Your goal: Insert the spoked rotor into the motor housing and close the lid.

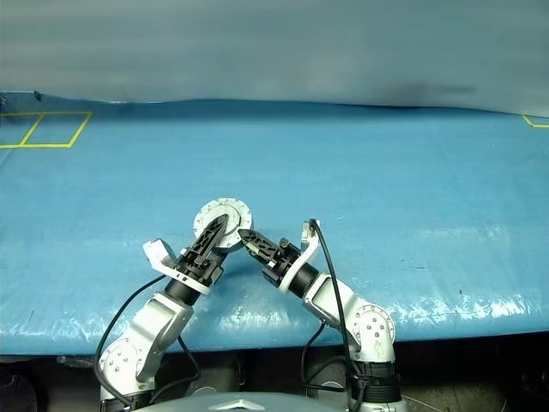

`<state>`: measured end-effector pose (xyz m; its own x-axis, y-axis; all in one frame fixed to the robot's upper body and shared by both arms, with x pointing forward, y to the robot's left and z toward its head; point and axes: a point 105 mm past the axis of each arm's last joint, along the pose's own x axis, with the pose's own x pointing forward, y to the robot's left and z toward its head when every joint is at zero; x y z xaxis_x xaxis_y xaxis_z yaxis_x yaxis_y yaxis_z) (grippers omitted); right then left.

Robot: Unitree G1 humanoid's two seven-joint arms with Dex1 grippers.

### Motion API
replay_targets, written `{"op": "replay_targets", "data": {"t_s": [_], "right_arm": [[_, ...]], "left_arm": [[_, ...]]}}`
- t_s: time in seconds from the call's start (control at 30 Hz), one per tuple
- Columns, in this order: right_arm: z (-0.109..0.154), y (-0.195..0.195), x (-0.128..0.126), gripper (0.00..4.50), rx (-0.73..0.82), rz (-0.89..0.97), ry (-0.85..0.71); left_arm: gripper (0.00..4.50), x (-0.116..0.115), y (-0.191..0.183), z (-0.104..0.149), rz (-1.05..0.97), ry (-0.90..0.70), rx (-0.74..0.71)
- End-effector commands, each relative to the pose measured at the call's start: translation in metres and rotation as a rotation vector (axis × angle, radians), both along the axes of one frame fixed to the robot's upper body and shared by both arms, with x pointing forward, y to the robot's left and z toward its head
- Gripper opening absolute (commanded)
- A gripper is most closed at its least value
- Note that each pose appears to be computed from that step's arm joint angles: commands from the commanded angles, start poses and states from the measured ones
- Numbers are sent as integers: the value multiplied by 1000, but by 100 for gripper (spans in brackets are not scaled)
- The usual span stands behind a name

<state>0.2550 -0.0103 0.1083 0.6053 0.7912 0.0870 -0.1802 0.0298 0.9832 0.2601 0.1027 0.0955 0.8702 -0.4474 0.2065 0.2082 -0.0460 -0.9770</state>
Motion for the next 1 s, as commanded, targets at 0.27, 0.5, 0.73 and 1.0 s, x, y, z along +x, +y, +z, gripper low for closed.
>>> {"op": "replay_targets", "data": {"t_s": [0.27,0.5,0.73,1.0], "right_arm": [[22,-2,-3,212,51,-7,-143],[2,-6,-11,443,-160,42,-249],[-18,-21,-6,450,-466,-60,-456],[-29,-31,-5,450,-769,-152,-733]], "left_arm": [[243,0,2,10,39,-23,-33],[243,16,11,15,84,-27,30],[243,43,25,17,134,-32,109],[243,91,51,12,241,-16,232]]}}
